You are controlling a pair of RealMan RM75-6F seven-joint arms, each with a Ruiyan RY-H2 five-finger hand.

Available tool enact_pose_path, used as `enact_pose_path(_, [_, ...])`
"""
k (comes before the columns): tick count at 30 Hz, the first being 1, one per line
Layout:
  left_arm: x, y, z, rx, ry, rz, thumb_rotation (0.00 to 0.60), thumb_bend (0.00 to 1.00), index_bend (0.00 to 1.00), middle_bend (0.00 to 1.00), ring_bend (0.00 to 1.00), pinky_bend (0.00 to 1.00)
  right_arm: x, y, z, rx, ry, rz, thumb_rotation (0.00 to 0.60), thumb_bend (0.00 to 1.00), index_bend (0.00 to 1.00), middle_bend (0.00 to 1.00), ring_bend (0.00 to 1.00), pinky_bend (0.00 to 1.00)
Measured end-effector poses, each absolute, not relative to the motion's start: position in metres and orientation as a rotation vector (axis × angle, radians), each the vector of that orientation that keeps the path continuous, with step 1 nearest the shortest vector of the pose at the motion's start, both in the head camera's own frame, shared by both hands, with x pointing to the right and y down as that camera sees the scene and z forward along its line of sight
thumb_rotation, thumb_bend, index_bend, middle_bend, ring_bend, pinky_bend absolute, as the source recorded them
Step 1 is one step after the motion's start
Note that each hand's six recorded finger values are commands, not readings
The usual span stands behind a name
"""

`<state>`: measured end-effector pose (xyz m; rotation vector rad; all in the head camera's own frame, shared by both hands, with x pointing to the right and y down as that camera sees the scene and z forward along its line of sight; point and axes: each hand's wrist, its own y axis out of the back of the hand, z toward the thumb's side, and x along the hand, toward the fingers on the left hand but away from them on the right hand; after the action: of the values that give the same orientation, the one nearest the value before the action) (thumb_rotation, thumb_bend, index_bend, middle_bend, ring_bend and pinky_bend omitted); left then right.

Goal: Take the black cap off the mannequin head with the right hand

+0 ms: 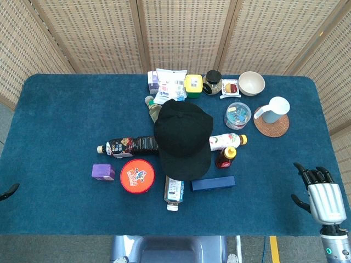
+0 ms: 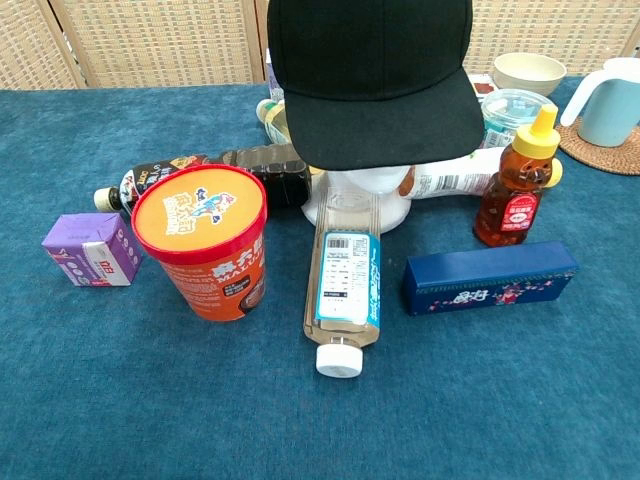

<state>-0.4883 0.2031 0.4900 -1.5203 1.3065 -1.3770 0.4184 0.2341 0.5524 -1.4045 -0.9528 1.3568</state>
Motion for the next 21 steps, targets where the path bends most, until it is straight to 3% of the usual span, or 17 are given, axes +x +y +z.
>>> enact_pose_path(7, [-0.488,0.205,0.488,-1.546,1.312,-1.369,0.600,0.13,0.00,0.00,0.00,0.00,0.414,0.237,0.553,-1.427,-0.918,1.357,0.600,0.00,0.01,0.07,0.07,0.14])
enact_pose_path(15, [-0.487,0.207,0.487,-1.553,1.308,-1.358,0.600,0.13,0.00,0.00,0.00,0.00,0.390,0.241,0.552,-1.471,-0.960,1.224,0.600,0.00,0.09,0.16,0.13,0.21])
enact_pose_path(21, [-0.488,0.205,0.490,-1.563,1.312,-1.373,0.600,0.13,0.00,0.00,0.00,0.00,0.367,0.247,0.562,-1.499,-0.951,1.093,0.600,0.00,0.10,0.17,0.14,0.23])
